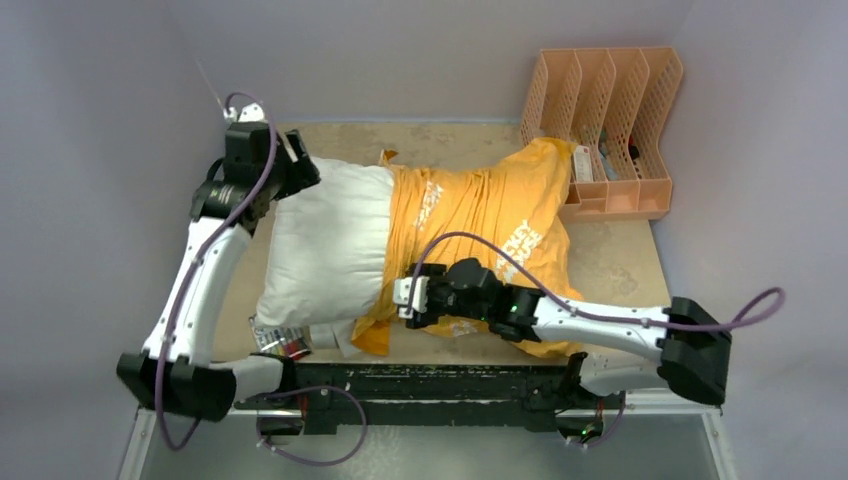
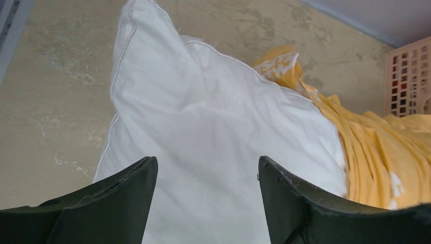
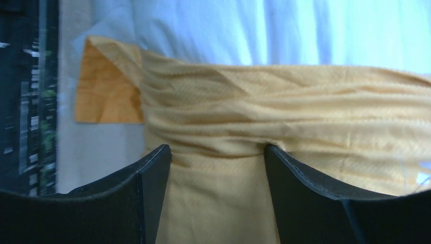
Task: Remove the pillowcase from the pillow
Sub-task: Remove the pillow from the pillowcase.
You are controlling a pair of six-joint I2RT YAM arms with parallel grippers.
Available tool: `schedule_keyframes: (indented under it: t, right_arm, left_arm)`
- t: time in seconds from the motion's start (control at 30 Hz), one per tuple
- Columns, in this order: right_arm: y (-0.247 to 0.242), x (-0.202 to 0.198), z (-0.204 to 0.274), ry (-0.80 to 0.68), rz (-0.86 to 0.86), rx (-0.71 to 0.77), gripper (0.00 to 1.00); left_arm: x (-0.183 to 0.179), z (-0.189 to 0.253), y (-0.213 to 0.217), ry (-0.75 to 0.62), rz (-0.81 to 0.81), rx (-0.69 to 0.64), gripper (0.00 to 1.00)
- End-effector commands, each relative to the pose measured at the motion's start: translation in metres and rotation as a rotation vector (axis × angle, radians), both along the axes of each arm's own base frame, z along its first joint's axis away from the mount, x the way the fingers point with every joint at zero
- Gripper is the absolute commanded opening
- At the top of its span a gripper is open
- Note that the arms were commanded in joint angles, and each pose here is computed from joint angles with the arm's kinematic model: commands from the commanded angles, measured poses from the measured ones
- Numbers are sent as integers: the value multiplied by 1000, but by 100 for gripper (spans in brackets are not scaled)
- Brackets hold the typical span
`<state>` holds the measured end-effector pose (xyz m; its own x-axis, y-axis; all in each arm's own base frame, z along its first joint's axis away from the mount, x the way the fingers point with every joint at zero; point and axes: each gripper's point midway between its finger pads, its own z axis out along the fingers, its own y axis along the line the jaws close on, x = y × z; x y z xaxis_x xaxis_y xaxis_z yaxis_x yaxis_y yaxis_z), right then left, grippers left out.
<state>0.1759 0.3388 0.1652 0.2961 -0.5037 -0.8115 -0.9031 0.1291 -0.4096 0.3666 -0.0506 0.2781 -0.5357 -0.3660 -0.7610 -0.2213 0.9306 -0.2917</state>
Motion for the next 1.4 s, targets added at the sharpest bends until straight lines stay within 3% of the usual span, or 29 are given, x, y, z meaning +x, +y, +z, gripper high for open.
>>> schedule_keyframes:
  t: [0.0,0.07,0.1,0.3,0.5,0.67,0.83,0.97,1.03,1.07,1.1,1.13,1.17,1.27,1.37]
  right_arm:
    - [6,56,7,-309,-239,19,53]
    - [7,76,13,-334,-354,2,2]
    - [11,80,17,-313,-382,-9,0]
    - [43,83,68,-174,-419,169,0]
    - [46,93,83,-142,-477,182,0]
    - [47,89,87,-65,-463,220,0]
    - [46,89,98,-39,-463,274,0]
    - [54,80,103,-19,-400,281,0]
    - [56,75,103,-14,-359,269,0]
    - [57,72,104,-13,-345,266,0]
    - [56,71,105,-16,-334,264,0]
    - [55,69,105,-23,-324,260,0]
    - [53,70,106,-45,-318,254,0]
    - [49,65,113,-104,-268,234,4]
    - [46,57,125,-88,-245,251,46]
  left_arm:
    - [-52,16,7,-27,-17,-3,72]
    - [-74,6,5,4,-21,-38,72]
    - [-86,-1,0,17,-37,-66,72]
    - [-137,-29,-20,47,-109,-207,72]
    - [-159,-35,-20,18,-62,-284,76]
    - [-136,-72,-30,12,3,-407,78]
    - [-93,-79,-41,-155,48,-576,80]
    - [-66,-78,-44,-242,24,-580,81]
    - [-55,-77,-50,-258,-35,-546,72]
    - [-51,-78,-51,-249,-53,-522,55]
    - [-48,-80,-52,-238,-71,-498,27]
    - [-44,-80,-51,-221,-70,-472,10]
    - [-44,-79,-49,-209,-70,-451,0]
    - [-44,-53,-47,-243,-90,-421,0]
    - [-50,-35,-37,-241,-61,-370,0]
